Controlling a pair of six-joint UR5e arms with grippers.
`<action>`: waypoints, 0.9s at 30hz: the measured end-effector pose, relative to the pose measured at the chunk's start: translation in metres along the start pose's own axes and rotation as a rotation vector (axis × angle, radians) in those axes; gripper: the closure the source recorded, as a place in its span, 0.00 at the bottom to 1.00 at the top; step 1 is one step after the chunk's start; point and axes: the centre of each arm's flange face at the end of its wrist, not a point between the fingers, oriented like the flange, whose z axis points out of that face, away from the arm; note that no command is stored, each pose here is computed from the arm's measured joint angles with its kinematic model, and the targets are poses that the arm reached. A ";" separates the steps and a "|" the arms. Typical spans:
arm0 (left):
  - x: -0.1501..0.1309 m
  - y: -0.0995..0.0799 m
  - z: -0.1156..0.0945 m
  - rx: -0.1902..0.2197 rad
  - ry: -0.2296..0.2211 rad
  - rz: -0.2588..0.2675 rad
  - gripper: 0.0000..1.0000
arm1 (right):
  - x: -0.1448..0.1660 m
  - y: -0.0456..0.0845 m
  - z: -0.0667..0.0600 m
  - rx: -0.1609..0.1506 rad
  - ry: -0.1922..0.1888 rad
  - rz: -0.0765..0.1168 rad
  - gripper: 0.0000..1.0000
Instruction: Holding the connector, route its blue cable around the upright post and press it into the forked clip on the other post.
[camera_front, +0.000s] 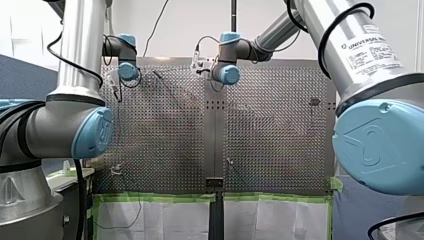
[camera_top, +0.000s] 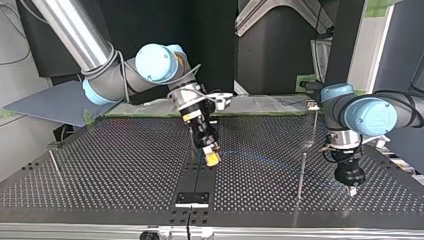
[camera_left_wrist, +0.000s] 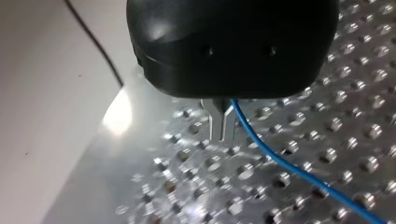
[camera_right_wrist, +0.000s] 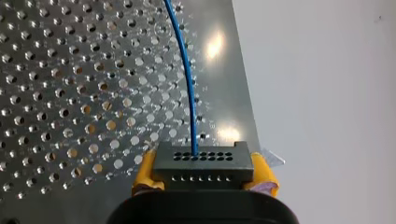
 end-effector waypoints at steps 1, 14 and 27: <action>0.002 -0.001 0.000 0.009 0.006 0.000 1.00 | 0.000 0.001 0.000 -0.004 0.001 0.000 1.00; 0.043 -0.006 0.003 0.096 0.106 -0.010 1.00 | -0.021 0.017 0.001 -0.095 -0.017 -0.019 1.00; 0.058 -0.016 -0.012 0.097 0.183 -0.006 0.75 | -0.047 0.019 -0.008 -0.120 -0.111 -0.019 1.00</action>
